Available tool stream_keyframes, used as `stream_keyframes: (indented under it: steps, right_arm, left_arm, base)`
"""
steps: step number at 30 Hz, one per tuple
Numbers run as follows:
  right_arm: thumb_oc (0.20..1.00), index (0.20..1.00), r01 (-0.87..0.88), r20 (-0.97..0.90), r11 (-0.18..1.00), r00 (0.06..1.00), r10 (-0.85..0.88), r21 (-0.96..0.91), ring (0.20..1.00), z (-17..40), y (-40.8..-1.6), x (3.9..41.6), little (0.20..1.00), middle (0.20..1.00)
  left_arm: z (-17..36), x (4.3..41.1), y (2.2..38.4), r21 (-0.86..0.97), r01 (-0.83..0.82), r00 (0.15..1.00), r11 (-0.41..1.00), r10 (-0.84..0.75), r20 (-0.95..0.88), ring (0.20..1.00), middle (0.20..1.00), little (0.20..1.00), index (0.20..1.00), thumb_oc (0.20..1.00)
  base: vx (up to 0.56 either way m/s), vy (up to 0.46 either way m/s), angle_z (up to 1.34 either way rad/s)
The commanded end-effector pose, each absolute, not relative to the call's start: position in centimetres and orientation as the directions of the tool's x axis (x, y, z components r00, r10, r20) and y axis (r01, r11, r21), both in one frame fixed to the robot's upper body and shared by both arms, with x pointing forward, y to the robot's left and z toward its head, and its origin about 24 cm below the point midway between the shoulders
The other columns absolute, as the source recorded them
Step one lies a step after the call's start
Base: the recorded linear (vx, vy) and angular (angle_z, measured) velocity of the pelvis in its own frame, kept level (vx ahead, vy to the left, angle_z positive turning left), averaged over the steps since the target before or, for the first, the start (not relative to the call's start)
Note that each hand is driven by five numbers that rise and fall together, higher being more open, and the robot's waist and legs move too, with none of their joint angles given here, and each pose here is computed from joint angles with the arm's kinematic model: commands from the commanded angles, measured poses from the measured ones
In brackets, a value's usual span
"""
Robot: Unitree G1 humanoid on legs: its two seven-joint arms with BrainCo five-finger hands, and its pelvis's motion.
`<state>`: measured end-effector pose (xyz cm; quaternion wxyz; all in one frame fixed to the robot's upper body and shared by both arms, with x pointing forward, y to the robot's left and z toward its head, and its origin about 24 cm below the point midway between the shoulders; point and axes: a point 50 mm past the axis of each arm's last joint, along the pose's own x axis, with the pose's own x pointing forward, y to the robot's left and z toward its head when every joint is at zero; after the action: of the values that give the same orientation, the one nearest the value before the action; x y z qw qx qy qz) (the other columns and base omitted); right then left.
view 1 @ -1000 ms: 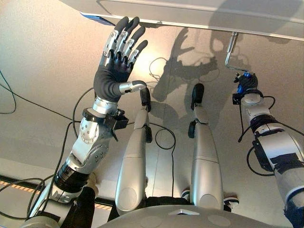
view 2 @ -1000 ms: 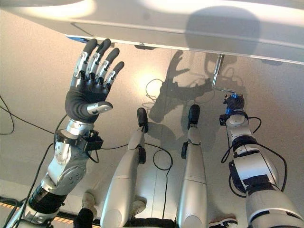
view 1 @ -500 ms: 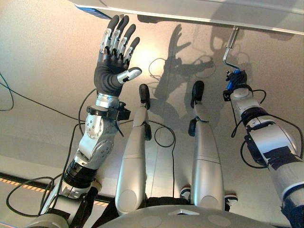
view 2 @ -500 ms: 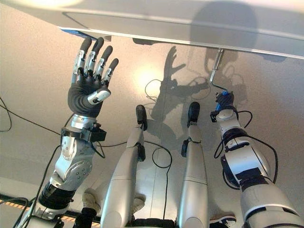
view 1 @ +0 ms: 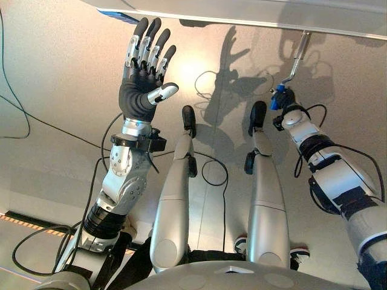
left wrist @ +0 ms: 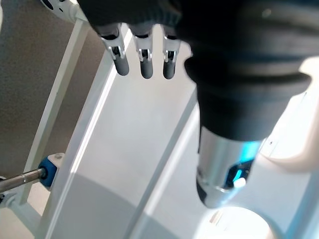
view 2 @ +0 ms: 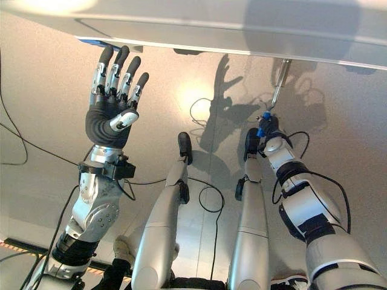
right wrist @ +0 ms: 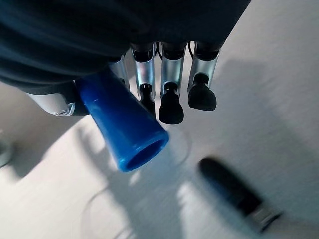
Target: Raise the hospital bed
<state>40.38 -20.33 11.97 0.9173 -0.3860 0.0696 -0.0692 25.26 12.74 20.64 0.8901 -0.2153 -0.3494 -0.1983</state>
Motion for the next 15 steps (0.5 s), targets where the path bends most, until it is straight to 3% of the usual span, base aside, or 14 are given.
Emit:
stream_keyframes:
  steps: [1, 4, 9, 12, 15]
  right_arm:
    - [0.2, 0.2, -0.432, 0.02, 0.674, 0.834, 0.552, -0.599, 0.2, 12.4, 1.8, 36.6, 0.2, 0.2]
    - [0.2, 0.2, -0.437, 0.029, 0.639, 0.812, 0.584, -0.633, 0.2, 12.6, 2.3, 36.2, 0.2, 0.2]
    - [0.2, 0.2, -0.468, 0.132, 0.709, 0.779, 0.612, -0.528, 0.2, 14.2, 2.5, 35.5, 0.2, 0.2]
    - [0.2, 0.2, -0.473, 0.212, 0.769, 0.775, 0.595, -0.429, 0.2, 15.2, 1.5, 35.2, 0.2, 0.2]
    - [0.2, 0.2, -0.449, 0.382, 0.854, 0.765, 0.519, -0.262, 0.2, 17.1, -2.6, 34.2, 0.2, 0.2]
  left_arm:
    - [21.7, 23.1, 12.5, -0.152, 0.553, 0.575, 0.819, -0.244, 0.781, 1.0, 1.0, 1.0, 1.0, 1.0]
    - [21.7, 23.1, 12.3, -0.149, 0.566, 0.573, 0.811, -0.256, 0.779, 1.0, 1.0, 1.0, 1.0, 1.0]
    - [21.4, 23.0, 12.3, -0.142, 0.573, 0.571, 0.807, -0.269, 0.775, 1.0, 1.0, 1.0, 1.0, 1.0]
    - [21.2, 23.0, 12.3, -0.144, 0.571, 0.576, 0.808, -0.27, 0.771, 1.0, 1.0, 1.0, 1.0, 1.0]
    - [20.5, 23.0, 12.6, -0.141, 0.55, 0.6, 0.823, -0.272, 0.752, 1.0, 1.0, 1.0, 1.0, 1.0]
  base:
    - [0.0, 0.0, 0.0]
    - [0.0, 0.0, 0.0]
    - [0.0, -0.004, -0.01]
    - [0.0, -0.004, -0.01]
    - [0.0, -0.004, -0.01]
